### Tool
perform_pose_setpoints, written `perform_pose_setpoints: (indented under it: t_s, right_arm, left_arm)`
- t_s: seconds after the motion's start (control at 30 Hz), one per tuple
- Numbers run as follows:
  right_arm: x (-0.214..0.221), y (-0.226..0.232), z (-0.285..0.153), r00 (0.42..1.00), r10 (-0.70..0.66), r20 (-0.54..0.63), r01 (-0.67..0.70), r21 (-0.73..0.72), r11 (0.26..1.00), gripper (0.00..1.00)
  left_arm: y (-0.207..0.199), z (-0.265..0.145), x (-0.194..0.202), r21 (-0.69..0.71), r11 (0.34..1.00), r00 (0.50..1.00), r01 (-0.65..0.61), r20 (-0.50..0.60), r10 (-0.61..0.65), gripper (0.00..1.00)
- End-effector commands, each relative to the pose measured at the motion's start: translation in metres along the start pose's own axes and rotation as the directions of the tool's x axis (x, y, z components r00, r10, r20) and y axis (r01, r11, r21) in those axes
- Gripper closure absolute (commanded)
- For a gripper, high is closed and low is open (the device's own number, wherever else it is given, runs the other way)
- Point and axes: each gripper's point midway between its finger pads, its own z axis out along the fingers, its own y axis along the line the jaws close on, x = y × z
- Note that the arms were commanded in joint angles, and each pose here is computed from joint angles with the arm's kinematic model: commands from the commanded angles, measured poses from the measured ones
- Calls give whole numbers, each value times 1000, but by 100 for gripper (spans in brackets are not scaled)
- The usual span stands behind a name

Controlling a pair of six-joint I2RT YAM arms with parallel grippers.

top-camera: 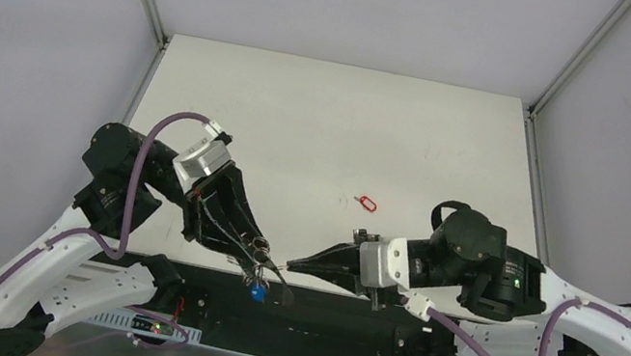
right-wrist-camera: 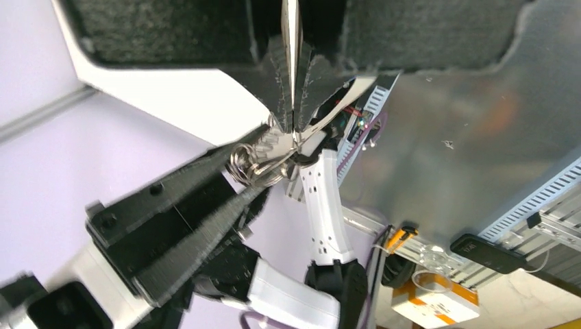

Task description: Put the keys on the keyring

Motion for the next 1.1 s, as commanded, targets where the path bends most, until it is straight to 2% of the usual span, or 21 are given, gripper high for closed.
perform_pose_setpoints:
  t_s: [0.0, 0.2, 0.33, 0.53, 0.73, 0.83, 1.07]
  right_arm:
    - [-13, -32, -9, 995, 86, -55, -76, 159, 984, 100]
    - [4, -38, -18, 969, 155, -190, -114, 211, 971, 100]
    - [16, -34, -29, 947, 148, -286, -94, 196, 976, 100]
    - [45, -28, -40, 890, 107, -443, -37, 164, 986, 100]
    - [74, -52, -50, 796, 22, -605, 154, 237, 959, 100]
    - [81, -67, -52, 747, -31, -664, 264, 254, 930, 100]
    - [77, -85, -40, 722, -204, -661, 472, 255, 844, 100]
  left_arm:
    - [-9, -1, -12, -20, 997, 997, -74, 25, 74, 100]
    - [-5, 0, -10, -18, 999, 999, -44, 9, 44, 100]
    - [-3, 0, -10, -32, 999, 1000, -26, 6, 27, 100]
    - [9, -2, -19, -150, 989, 999, -9, 48, 16, 100]
    - [18, -7, -31, -261, 965, 992, 25, 126, 8, 100]
    - [18, -7, -32, -268, 963, 991, 39, 135, -3, 100]
    - [25, -6, -25, -267, 961, 991, 75, 125, -42, 100]
